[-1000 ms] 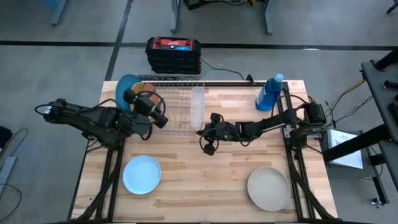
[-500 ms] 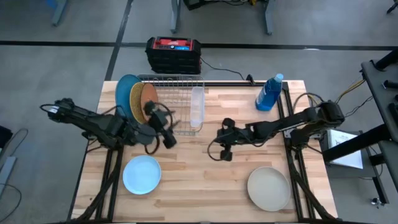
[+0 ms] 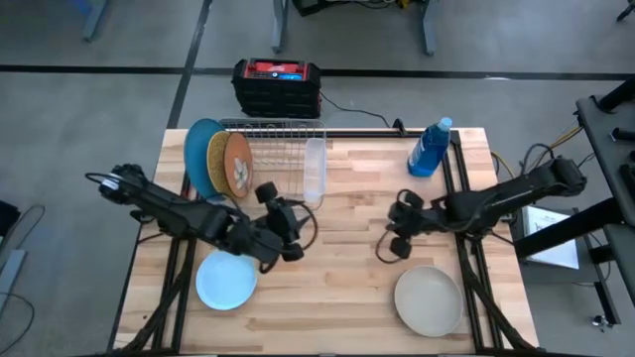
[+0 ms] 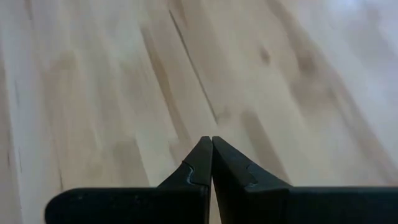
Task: Sort dishes
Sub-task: Put the gray plate in the dish rack
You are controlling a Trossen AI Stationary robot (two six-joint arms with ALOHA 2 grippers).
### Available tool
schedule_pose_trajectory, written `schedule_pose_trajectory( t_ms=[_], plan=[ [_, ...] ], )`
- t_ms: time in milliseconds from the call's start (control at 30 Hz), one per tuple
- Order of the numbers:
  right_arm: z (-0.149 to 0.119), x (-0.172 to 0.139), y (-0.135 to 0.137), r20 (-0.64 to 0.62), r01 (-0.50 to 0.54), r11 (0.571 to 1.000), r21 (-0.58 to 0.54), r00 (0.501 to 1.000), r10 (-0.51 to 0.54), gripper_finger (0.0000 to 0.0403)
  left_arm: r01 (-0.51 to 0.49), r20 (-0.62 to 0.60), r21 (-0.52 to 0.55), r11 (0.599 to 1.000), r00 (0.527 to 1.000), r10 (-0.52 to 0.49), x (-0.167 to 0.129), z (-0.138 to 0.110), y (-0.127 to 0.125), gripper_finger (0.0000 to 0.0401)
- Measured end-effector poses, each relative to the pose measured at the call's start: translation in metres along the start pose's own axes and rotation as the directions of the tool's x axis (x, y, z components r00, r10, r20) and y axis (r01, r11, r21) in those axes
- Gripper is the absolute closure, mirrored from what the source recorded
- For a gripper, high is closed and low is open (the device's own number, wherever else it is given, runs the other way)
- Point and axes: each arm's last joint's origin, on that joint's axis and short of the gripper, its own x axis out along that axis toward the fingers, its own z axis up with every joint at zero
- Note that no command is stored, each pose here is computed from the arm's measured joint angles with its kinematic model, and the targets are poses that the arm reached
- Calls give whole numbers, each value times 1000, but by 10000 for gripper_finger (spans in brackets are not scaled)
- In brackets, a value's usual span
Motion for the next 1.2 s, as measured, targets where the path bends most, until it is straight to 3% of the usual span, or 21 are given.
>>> schedule_pose_trajectory(
  t_ms=[167,333,433,533,667,800,867,1067,1200],
  plan=[
    [-28,-12,-4,-88,15,998,60,996,-10,402,-6,-30,37,999,1000,7,10,4,-13,233],
    [-44,-20,0,-117,-42,997,62,992,49,402,-7,-50,63,998,999,10,14,2,-18,233],
    [-48,-21,2,-100,-45,997,60,994,50,401,-2,-69,63,998,998,6,12,-2,-18,233],
    [-46,-17,5,-33,-47,996,69,998,50,401,86,-132,48,995,988,-79,4,-7,-19,233],
    [-43,-9,11,30,-86,996,24,996,85,401,282,-304,-65,957,908,-288,-8,-15,-23,233],
    [-40,-3,16,43,-94,995,-43,994,96,401,306,-426,-108,946,845,-322,-18,-29,-27,233],
    [-42,-3,16,0,-108,992,-69,994,108,400,313,-425,-113,943,843,-331,-22,-31,-31,233],
    [-49,-6,20,-182,-311,946,-91,939,291,396,316,-369,-89,945,870,-326,-31,-31,-40,233],
    [-57,-7,21,-249,-341,930,-136,920,301,377,289,-345,-69,955,891,-295,-33,-31,-41,233]
  ],
)
